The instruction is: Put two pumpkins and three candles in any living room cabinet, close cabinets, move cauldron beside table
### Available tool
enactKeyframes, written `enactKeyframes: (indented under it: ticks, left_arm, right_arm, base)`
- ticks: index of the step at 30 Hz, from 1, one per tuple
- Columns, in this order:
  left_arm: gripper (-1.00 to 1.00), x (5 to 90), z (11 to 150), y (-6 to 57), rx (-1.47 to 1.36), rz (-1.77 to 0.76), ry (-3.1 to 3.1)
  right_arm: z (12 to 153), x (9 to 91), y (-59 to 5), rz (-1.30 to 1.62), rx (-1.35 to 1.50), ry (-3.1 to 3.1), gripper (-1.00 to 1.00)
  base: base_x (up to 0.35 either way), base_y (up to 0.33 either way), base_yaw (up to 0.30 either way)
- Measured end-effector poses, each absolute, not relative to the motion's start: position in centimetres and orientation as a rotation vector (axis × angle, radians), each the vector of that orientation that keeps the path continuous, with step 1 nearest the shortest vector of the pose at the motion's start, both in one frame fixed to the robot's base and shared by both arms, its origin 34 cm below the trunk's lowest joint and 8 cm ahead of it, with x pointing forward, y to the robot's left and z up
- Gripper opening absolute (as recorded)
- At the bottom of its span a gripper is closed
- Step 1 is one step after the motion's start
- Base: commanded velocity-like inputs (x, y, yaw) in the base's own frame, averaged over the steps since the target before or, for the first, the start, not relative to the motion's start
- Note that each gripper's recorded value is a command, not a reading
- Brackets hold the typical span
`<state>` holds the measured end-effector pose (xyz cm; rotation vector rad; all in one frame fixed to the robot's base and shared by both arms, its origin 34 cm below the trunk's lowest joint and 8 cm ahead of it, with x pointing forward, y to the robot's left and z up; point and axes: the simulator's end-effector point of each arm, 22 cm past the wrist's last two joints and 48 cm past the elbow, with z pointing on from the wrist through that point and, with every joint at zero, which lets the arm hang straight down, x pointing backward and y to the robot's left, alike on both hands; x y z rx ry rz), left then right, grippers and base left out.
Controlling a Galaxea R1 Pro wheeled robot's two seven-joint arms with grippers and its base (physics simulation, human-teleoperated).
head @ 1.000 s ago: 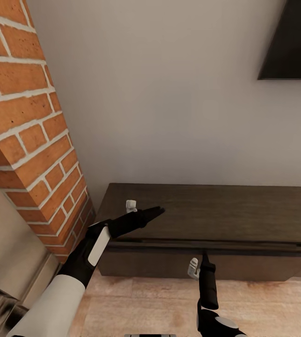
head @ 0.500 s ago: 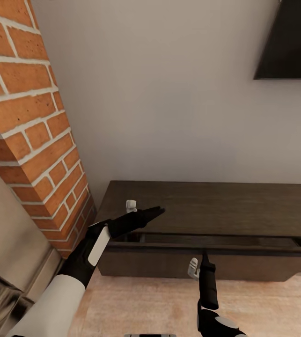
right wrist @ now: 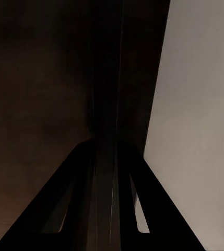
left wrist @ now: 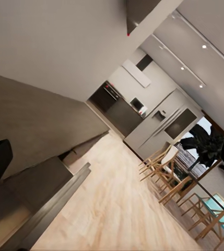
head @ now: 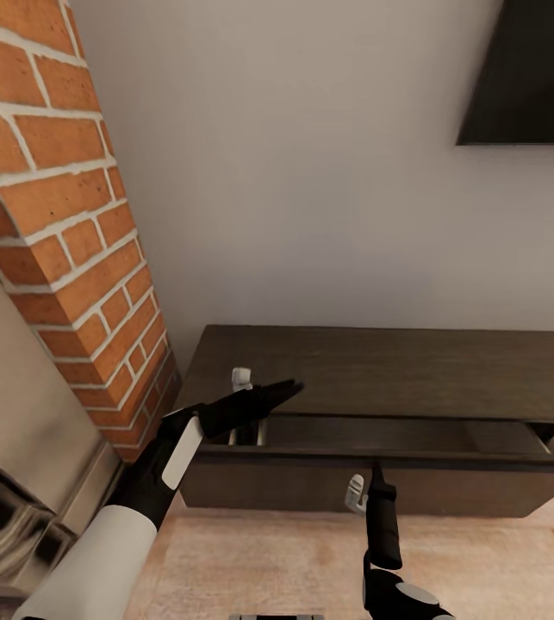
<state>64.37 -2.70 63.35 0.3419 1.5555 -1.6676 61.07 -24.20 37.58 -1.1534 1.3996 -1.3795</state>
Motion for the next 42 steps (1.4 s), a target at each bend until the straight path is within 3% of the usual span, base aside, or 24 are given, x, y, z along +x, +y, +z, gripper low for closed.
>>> enactKeyframes:
  ticks: [20,42]
  left_arm:
    - [1.0,64.38,63.34,-2.7,0.342,-1.667,1.556]
    - [1.0,64.35,63.38,-2.73,0.344,-1.667,1.555]
  right_arm:
    - [37.58,61.09,-24.06,-1.377,-1.16,1.393,-1.0]
    - [37.58,61.08,-24.06,-1.377,-1.165,1.387,-1.0]
  base:
    - [-0.162,0.0,0.0]
    - [-0.007,0.0,0.0]
